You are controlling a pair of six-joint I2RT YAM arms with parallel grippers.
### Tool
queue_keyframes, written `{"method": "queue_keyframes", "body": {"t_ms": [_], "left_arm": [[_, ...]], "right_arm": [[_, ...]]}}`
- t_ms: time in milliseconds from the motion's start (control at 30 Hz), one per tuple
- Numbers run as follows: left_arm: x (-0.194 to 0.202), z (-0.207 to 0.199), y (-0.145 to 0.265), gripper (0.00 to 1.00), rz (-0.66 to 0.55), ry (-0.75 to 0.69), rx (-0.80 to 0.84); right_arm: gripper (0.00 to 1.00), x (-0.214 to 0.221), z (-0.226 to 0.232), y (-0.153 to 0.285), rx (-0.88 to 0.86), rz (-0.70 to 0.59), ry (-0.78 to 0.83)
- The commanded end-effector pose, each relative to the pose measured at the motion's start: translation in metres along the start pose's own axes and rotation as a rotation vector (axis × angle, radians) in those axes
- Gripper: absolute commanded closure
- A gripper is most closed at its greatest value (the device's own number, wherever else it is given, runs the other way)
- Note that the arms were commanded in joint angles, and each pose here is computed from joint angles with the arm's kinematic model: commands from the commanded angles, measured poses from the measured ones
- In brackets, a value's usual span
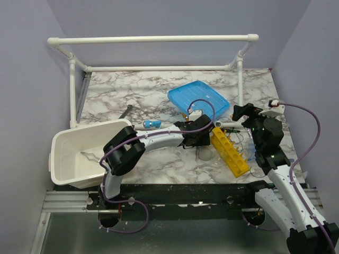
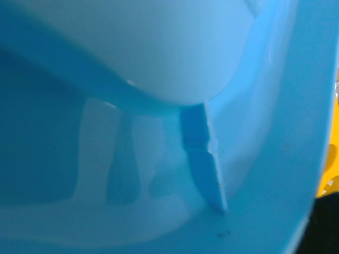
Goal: Organize the chemistry lab equipment
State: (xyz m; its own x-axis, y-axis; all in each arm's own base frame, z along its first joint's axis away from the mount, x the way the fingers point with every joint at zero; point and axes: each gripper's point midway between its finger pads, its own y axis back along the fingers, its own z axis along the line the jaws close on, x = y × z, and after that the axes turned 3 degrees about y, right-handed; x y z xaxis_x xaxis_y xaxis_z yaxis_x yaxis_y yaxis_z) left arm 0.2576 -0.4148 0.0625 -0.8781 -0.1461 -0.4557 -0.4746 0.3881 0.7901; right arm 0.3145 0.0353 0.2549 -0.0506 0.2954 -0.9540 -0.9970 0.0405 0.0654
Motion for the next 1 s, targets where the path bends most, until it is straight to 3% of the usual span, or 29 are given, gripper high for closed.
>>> {"method": "queue_keyframes", "body": {"t_ms": [0,500,667,967], "left_arm": [[0.026,0.005,-0.017,0.41,0.097,-0.011,0.007],[0.031,0.012,-0.009,0.77,0.117,-0.036,-0.004],[0.031,0.012,0.0,0.83,0.108,-0.054,-0.006],[0.023,0.005,0.026,0.85,0.051,-0.118,0.002]], "right_arm": [[0.0,-0.003,0.003,0.0,-0.015,-0.003,0.0],[0.0,-0.003,0.003,0.0,-0.015,-0.002,-0.001],[0.0,-0.002,0.003,-0.001,-0.016,0.002,-0.003],[0.0,-0.001,0.003,-0.002,-0.014,0.006,0.0]]}}
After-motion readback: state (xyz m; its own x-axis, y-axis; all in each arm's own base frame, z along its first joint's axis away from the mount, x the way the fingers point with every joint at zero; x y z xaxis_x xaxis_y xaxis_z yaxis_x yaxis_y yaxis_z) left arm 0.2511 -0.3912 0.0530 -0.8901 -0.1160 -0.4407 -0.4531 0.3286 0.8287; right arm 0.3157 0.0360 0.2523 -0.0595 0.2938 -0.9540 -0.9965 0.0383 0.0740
